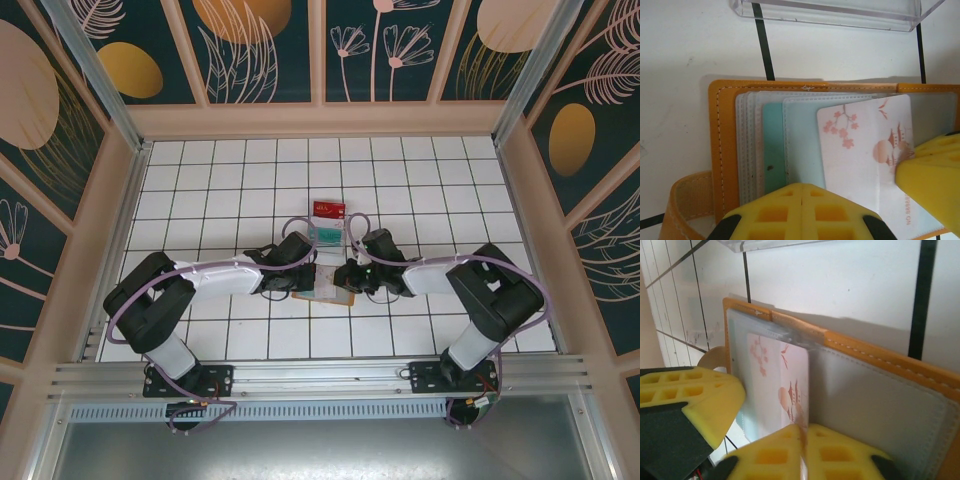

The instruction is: Take the credit cards out of the card holder

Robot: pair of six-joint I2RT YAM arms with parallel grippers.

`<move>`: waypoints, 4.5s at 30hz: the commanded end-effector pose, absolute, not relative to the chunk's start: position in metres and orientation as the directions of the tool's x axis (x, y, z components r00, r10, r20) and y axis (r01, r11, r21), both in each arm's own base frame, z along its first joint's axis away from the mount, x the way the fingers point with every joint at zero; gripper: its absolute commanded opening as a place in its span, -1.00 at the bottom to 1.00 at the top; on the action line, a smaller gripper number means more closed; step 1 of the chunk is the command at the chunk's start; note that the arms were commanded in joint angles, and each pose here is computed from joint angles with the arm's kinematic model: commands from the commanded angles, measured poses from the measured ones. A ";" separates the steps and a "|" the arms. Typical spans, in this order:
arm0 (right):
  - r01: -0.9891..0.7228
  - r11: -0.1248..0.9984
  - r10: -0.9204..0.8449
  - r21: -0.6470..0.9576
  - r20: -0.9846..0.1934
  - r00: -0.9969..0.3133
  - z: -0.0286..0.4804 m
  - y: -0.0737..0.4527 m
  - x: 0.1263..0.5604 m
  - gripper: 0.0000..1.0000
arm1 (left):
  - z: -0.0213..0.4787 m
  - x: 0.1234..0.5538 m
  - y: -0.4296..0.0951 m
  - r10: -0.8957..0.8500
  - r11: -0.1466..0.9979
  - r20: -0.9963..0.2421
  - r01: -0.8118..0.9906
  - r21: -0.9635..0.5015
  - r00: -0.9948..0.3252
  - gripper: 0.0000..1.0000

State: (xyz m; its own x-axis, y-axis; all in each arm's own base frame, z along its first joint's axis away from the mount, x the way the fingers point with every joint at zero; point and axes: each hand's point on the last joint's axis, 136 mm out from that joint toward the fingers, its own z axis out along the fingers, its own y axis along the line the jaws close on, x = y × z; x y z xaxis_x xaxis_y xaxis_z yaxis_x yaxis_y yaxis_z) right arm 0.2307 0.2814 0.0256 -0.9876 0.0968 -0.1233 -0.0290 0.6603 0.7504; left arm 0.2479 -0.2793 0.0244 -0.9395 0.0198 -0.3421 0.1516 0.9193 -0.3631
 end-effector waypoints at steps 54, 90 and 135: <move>-0.840 0.419 -0.855 -0.345 -0.460 -0.238 0.139 0.290 0.364 -1.00 | 0.173 0.272 -0.184 -0.159 0.946 -0.752 0.120 -0.302 -0.640 0.97; -0.739 0.494 -0.852 -0.458 -0.423 -0.308 0.116 0.294 0.398 -0.45 | 0.163 0.269 -0.177 -0.159 0.956 -0.735 0.083 -0.281 -0.659 0.97; -0.013 0.893 0.135 0.450 -0.296 -0.945 0.010 0.243 0.233 -0.66 | 0.051 0.236 -0.270 0.115 0.851 -0.377 0.287 -0.441 -0.919 0.14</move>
State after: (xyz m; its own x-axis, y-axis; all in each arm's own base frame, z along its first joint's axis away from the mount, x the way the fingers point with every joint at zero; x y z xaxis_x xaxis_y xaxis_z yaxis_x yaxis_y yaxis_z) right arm 0.2375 0.2423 0.0194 -0.9356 0.1371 -0.3253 -0.0302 0.8870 0.4607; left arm 0.2319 -0.2619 0.0472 -0.9229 0.0996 -0.3719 0.2645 0.8660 -0.4244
